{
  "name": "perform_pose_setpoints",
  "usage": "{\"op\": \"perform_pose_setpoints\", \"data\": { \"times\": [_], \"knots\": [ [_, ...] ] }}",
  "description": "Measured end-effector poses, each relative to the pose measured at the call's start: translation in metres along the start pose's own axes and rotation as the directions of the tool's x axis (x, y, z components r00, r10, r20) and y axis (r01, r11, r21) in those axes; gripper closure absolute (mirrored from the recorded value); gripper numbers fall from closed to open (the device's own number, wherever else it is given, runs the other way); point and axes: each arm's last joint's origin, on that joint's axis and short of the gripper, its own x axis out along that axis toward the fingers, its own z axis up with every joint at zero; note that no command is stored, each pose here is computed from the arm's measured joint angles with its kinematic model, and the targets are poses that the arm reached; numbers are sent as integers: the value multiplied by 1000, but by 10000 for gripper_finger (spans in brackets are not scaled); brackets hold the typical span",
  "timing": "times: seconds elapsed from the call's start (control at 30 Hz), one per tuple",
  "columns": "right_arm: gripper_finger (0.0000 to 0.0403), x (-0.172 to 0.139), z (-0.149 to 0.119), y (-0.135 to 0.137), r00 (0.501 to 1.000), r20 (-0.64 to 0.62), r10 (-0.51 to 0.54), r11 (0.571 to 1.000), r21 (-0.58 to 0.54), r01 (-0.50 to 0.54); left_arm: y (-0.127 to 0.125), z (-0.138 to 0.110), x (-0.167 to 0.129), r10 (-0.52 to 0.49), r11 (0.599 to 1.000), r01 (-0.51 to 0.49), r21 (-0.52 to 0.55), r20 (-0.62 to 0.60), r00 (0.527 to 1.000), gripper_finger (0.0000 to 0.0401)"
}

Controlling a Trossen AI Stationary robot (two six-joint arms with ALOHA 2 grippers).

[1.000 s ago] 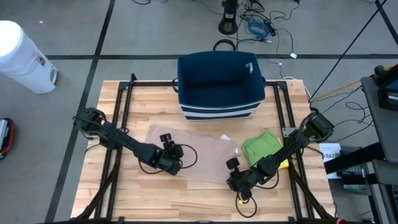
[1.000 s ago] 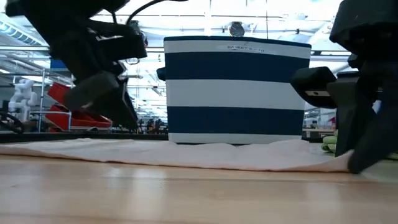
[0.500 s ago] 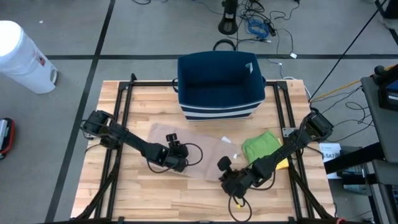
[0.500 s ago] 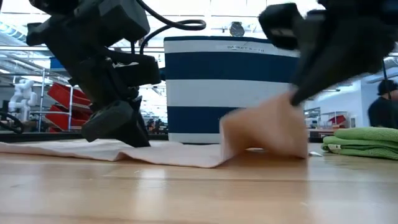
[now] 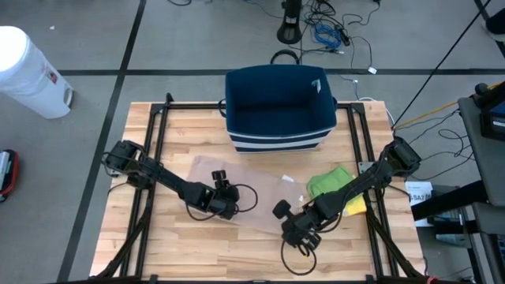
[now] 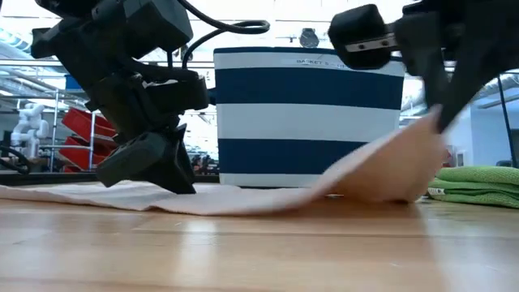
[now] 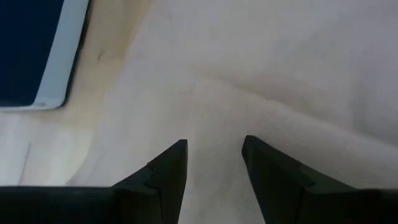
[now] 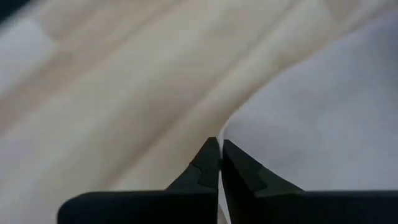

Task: Fold towel
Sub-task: Fold the light brown towel

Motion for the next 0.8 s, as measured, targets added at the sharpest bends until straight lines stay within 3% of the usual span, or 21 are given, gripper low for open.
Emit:
{"op": "perform_pose_setpoints", "data": {
  "times": [0.13,0.3,0.43,0.63,0.73,0.8],
  "knots": [
    [403,0,1,3,993,33,115,992,48,-116,0,0,0,-4,999,4,41,-3,1000,229],
    [378,-3,-6,5,990,-35,136,978,161,-129,-1,0,0,-11,996,11,94,-5,1000,229],
    [320,-3,-10,4,992,-85,90,970,233,-68,-1,-1,0,-18,995,19,99,-8,1000,229],
    [228,-3,-7,2,997,-57,59,949,313,-39,-2,-1,-1,-21,994,22,104,-11,1000,229],
    [212,0,-15,-2,991,-131,-42,918,386,90,-2,-2,-1,-25,994,26,103,-12,1000,229],
    [212,7,-26,-4,987,-155,-50,888,446,115,-2,-2,-1,-26,995,27,99,-13,1000,229]
  ]
}}
